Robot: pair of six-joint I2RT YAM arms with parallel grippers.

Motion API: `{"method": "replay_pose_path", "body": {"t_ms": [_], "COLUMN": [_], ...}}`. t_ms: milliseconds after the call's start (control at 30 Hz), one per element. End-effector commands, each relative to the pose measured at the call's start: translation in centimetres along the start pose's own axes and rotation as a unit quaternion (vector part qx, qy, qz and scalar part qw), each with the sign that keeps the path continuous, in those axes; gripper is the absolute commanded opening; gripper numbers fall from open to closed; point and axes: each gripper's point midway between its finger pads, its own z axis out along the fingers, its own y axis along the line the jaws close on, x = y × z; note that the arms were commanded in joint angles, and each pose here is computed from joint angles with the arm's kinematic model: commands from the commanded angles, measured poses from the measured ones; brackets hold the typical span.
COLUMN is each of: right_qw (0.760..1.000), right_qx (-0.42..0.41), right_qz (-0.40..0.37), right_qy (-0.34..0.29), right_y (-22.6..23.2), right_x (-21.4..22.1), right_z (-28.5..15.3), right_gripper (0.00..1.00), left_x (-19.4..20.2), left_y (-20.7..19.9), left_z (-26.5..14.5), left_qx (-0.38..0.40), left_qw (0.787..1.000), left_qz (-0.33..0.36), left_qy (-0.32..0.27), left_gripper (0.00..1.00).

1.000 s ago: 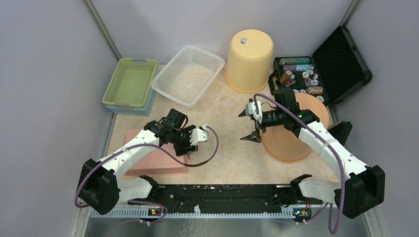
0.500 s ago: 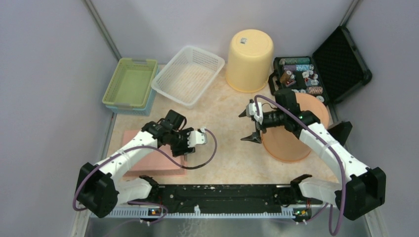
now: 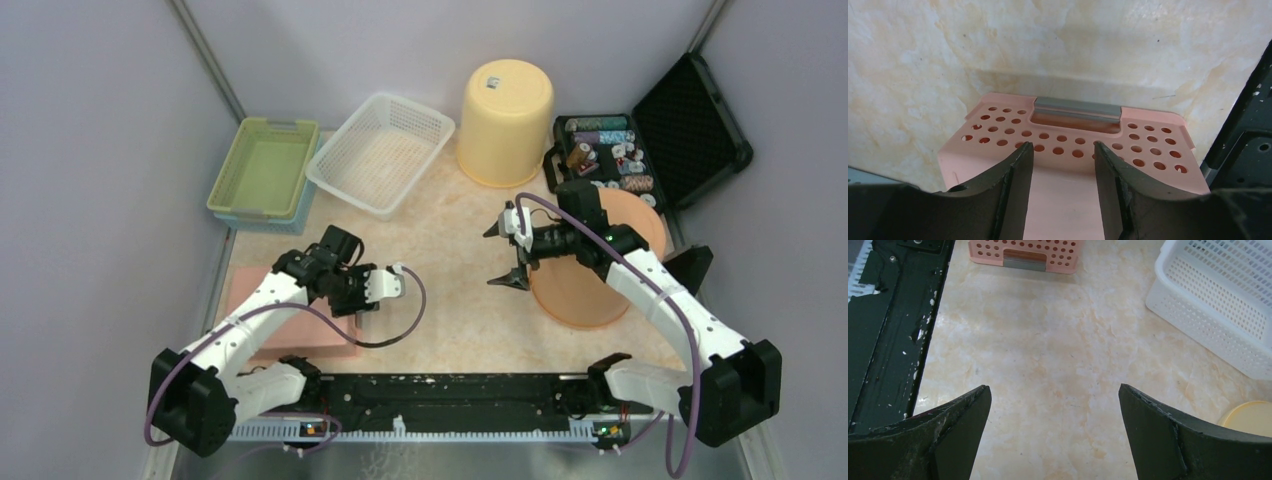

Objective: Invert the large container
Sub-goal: Move the container to the corner of the board.

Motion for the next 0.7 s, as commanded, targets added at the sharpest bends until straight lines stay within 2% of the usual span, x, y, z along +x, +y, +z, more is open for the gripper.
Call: {"method": "replay_pose_path", "body": {"t_ms": [0,367,667], "right_qw": [0.999,0.999,0.999], "right_qx": [0.004,0.004,0.004], "right_qz": [-0.034,-0.033,-0.033], "right_qy": [-0.028,-0.028,-0.029], "right_y": [0.0,0.1,0.1], "right_x": [-1.7,-1.7,-1.7], "right_z": [-0.5,-0.6,-0.6], "right_gripper": [0.99,0.99,0.99], "left_x": [1.5,1.4,2.7], "left_y": [-0.1,-0.4,-1.3], "left_z": [-0.6,-2.5,-2.8], "left_qx": [0.001,0.019,0.034], "left_qw": [1.000,0.999,0.999], "left_qz": [0.011,0.025,0.026], "left_qy": [0.015,-0.012,0.013], "left_gripper": [0.55,0.53,0.50]}}
